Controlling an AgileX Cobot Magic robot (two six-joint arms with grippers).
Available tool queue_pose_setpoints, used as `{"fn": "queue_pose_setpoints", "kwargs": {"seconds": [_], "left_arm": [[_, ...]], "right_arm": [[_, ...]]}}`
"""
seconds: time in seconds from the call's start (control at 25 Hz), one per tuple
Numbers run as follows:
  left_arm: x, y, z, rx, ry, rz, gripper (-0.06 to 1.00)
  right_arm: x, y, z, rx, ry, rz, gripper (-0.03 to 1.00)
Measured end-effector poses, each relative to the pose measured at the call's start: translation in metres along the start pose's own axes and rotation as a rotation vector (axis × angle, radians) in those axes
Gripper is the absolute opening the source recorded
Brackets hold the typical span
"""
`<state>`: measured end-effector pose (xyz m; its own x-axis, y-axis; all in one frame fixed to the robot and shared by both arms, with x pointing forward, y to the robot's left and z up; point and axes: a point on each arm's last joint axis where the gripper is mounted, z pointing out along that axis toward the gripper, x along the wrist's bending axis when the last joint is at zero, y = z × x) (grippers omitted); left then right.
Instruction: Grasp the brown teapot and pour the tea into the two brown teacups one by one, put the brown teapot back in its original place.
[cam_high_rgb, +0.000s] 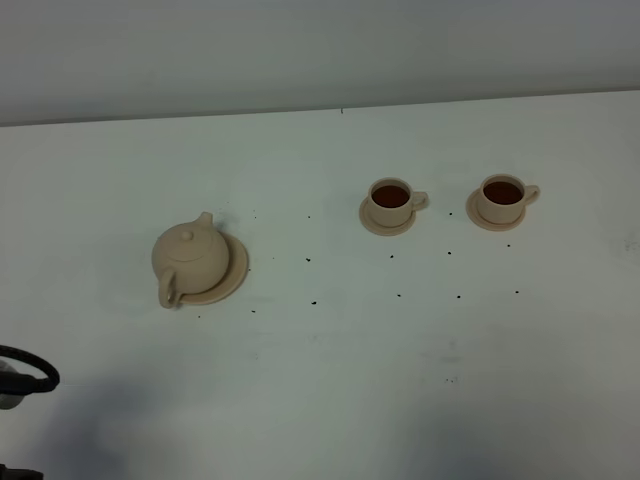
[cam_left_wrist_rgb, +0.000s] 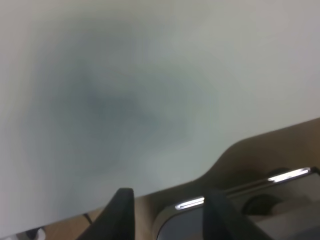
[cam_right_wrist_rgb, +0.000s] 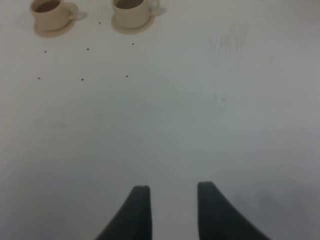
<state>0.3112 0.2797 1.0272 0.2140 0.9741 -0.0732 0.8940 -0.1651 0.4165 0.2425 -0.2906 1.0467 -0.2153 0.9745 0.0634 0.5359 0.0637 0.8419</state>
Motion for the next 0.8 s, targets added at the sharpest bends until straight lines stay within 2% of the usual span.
{"fn": "queue_pose_setpoints", "kwargs": {"seconds": [0.16,0.36,0.6,0.8], "left_arm": [[0.008,-0.005,-0.007,-0.065,0.052,-0.104,0.34],[0.01,-0.02,-0.024,-0.224,0.115,-0.202,0.34],[0.001,-0.042,-0.041,-0.424,0.129,-0.195,0.34],[-0.003,-0.057,-0.048,-0.536,0.141,-0.179,0.34]], "right_arm": [[0.0,0.0,0.0,0.0,0.0,0.0,0.24],[0.0,0.0,0.0,0.0,0.0,0.0,0.24],[0.0,0.0,0.0,0.0,0.0,0.0,0.24],[0.0,0.0,0.0,0.0,0.0,0.0,0.24]]}}
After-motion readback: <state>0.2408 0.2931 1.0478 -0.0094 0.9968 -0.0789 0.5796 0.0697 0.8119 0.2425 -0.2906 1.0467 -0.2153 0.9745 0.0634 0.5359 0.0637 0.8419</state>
